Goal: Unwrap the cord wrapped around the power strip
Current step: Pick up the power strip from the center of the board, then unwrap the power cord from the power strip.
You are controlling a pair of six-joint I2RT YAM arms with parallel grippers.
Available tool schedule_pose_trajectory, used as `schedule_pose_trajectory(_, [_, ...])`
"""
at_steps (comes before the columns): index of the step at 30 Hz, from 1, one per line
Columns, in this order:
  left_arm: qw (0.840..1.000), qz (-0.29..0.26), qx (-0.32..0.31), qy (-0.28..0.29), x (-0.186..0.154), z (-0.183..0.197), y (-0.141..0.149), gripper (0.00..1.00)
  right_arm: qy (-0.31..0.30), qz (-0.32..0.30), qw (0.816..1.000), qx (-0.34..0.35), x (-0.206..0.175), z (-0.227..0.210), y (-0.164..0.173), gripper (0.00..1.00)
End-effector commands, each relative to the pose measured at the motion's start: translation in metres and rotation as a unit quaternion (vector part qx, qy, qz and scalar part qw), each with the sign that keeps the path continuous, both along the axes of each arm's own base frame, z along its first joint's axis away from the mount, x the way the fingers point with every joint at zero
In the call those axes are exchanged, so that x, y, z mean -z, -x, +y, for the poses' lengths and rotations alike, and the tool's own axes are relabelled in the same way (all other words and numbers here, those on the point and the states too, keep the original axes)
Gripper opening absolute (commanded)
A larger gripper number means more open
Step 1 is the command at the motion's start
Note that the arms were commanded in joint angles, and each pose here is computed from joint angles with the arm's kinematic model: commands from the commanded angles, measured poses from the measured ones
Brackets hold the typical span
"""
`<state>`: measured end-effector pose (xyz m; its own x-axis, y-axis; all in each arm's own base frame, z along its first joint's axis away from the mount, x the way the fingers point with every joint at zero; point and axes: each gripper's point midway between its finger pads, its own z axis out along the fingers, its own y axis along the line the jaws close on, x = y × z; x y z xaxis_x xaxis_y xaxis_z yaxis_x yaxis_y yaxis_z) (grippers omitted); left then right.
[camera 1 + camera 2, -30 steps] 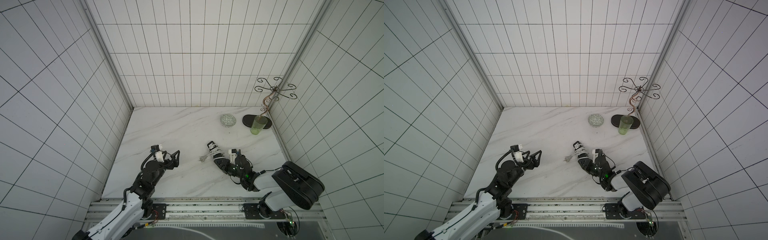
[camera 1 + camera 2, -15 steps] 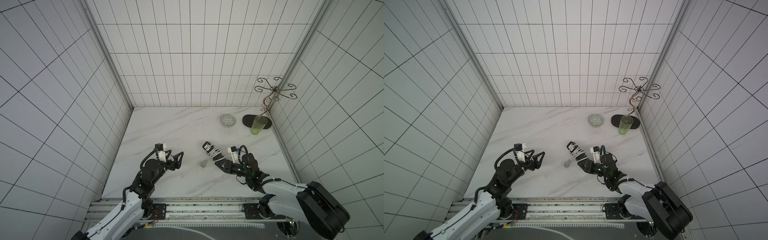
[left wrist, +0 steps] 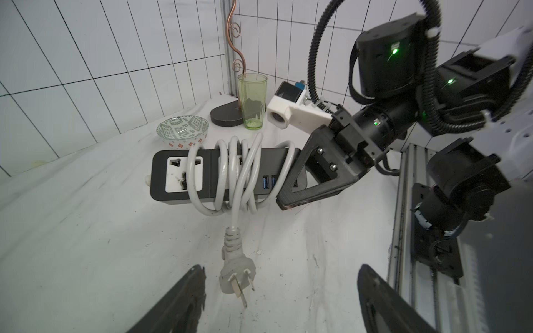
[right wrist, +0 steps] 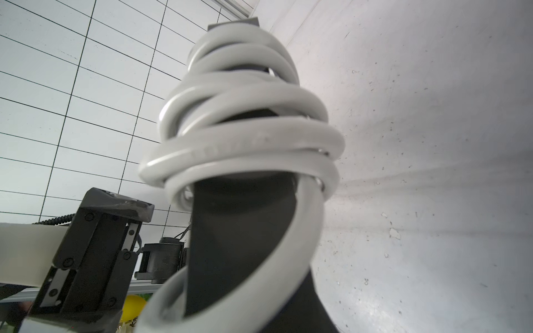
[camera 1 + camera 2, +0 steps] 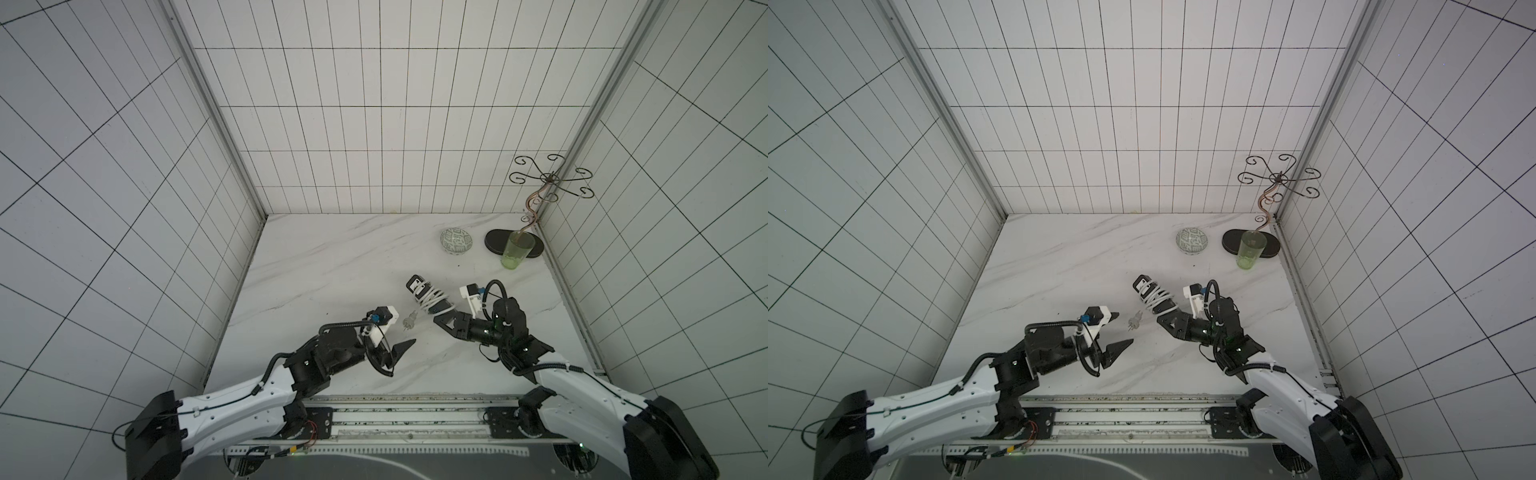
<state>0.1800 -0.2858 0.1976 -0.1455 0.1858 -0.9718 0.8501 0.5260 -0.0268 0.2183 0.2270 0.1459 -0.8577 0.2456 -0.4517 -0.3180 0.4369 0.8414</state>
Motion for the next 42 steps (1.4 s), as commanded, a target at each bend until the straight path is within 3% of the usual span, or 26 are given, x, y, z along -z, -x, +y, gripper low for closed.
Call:
schedule_pose_trajectory(1, [0.994,-0.092,-0.038,-0.056,-0.013,-0.004,-0.026,0.76,-0.050,-0.079,0.995,-0.019,-0.076,0.012,-0.011,0.00])
schedule_pose_trajectory(5, [0.990,-0.107,-0.034,-0.087,-0.007,-0.018,-0.038,0.71,-0.049,-0.084,0.995,-0.019,-0.079,0.012,-0.010,0.00])
schedule_pose_trajectory(13, [0.990,-0.036,-0.036,-0.131,0.035,-0.032,-0.047,0.75,-0.052,-0.097,0.994,-0.006,-0.088,0.011,-0.013,0.00])
schedule_pose_trajectory(17, [0.988,-0.019,-0.061,-0.138,0.047,-0.034,-0.056,0.68,-0.049,-0.107,0.993,-0.002,-0.091,0.012,-0.014,0.00])
schedule_pose_trajectory(23, [0.987,-0.037,-0.095,-0.128,0.042,-0.032,-0.069,0.56,-0.047,-0.109,0.993,-0.003,-0.091,0.016,-0.015,0.00])
schedule_pose_trajectory(31, [0.986,-0.046,-0.104,-0.121,0.039,-0.033,-0.074,0.50,-0.043,-0.109,0.993,-0.009,-0.088,0.020,-0.014,0.00])
schedule_pose_trajectory(42, [0.985,-0.043,-0.105,-0.127,0.046,-0.035,-0.077,0.30,-0.046,-0.110,0.993,-0.011,-0.091,0.023,-0.013,0.00])
